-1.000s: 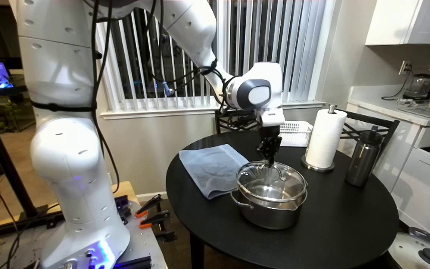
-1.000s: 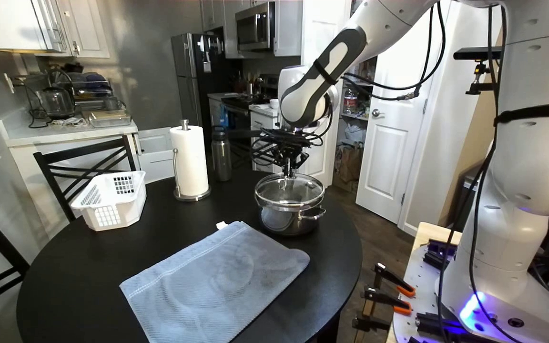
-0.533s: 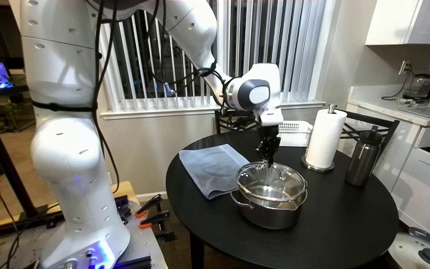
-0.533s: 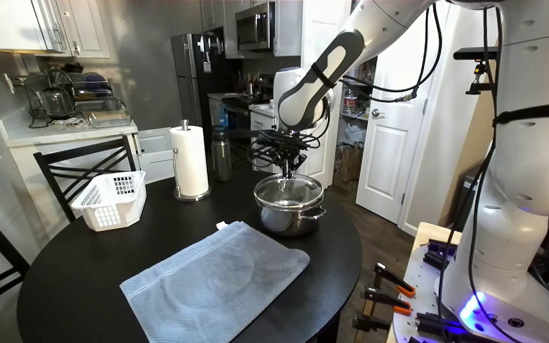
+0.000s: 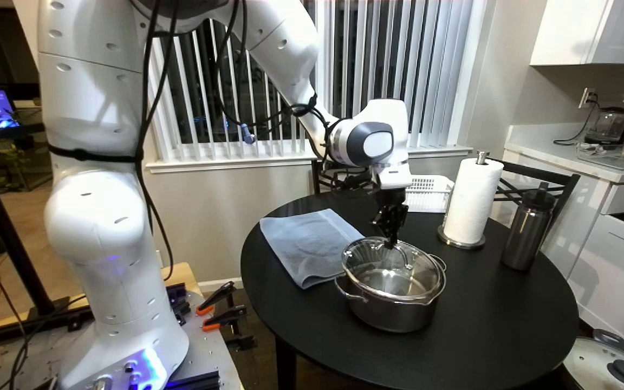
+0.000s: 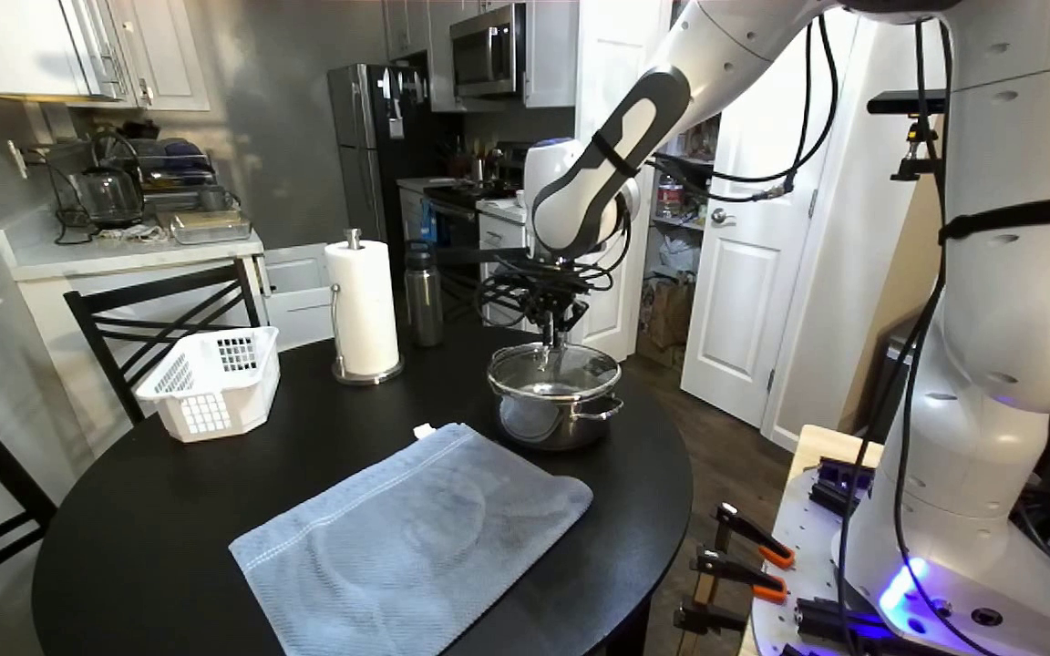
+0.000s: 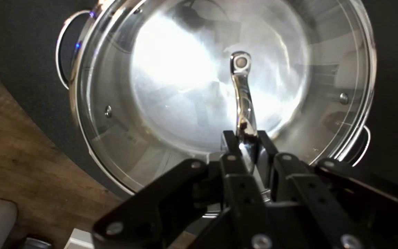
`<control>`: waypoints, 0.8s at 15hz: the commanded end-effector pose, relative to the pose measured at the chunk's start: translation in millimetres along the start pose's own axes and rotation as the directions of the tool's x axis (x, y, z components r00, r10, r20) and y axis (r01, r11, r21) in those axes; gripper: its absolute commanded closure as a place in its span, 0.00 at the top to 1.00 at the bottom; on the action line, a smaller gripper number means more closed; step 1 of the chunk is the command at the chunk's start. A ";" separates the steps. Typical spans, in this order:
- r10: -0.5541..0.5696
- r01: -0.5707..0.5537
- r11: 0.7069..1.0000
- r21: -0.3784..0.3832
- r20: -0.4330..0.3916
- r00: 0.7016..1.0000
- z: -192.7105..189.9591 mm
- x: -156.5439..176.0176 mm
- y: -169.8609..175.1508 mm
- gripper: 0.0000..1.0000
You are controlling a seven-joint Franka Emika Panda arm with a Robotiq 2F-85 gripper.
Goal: Put the lid on the pot
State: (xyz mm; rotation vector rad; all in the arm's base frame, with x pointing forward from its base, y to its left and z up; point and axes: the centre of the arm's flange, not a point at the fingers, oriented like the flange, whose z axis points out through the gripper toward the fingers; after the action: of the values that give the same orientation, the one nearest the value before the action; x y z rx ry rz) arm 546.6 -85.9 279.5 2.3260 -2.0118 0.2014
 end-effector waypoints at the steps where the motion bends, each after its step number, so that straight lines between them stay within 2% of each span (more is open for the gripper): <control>1: 0.038 -0.037 0.998 0.042 -0.017 0.999 -12.3 6.4 0.5 0.04; 6: 0.056 -0.054 0.997 0.059 -0.026 0.998 -13.1 12.4 -0.9 0.04; 12: 0.043 -0.042 0.998 0.042 -0.031 0.999 -4.2 8.2 -8.2 0.04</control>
State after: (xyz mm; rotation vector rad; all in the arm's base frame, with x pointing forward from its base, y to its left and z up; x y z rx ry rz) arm 548.7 -94.1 278.7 2.3095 -2.0433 0.2355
